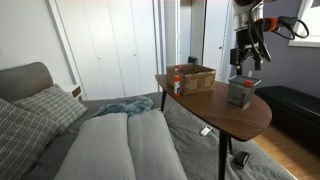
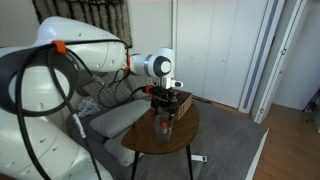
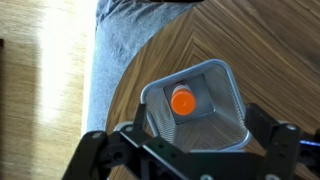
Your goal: Remove the glue stick from the basket then turn the basket upside down and put the glue stick on top of the basket.
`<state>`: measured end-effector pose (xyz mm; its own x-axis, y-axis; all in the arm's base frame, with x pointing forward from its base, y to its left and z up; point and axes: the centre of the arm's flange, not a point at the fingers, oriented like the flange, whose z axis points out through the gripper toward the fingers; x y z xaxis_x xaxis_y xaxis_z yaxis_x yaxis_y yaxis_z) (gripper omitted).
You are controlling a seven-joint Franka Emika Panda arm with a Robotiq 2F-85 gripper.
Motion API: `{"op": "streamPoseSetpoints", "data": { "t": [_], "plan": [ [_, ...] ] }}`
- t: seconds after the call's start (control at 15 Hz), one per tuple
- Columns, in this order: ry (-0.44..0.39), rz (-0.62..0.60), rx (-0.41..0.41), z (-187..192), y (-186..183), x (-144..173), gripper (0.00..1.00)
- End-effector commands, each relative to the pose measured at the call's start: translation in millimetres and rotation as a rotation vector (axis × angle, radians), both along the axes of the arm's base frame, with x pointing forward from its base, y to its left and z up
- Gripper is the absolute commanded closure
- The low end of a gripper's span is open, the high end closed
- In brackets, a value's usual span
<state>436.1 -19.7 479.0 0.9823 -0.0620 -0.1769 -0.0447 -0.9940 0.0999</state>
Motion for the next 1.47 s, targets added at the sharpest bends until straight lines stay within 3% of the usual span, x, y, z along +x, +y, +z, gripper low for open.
{"op": "streamPoseSetpoints", "data": {
  "t": [0.0, 0.07, 0.47, 0.6, 0.8, 0.93, 1.2, 1.4],
  "plan": [
    [0.044, 0.005, 0.006, -16.2, 11.1, 14.3, 0.07],
    [0.055, 0.006, 0.006, -21.3, 12.4, 15.0, 0.26],
    [0.048, -0.004, -0.002, -22.9, 8.2, 7.6, 0.69],
    [0.043, -0.007, 0.002, -21.0, 6.0, 6.9, 0.79],
    [0.046, -0.006, 0.004, -21.5, 4.5, 8.8, 0.75],
    [0.047, -0.003, 0.003, -20.9, 4.8, 9.6, 0.53],
    [0.049, -0.001, 0.001, -20.4, 3.8, 10.3, 0.30],
    [0.053, -0.001, 0.001, -21.1, 2.3, 11.1, 0.44]
  ]
}}
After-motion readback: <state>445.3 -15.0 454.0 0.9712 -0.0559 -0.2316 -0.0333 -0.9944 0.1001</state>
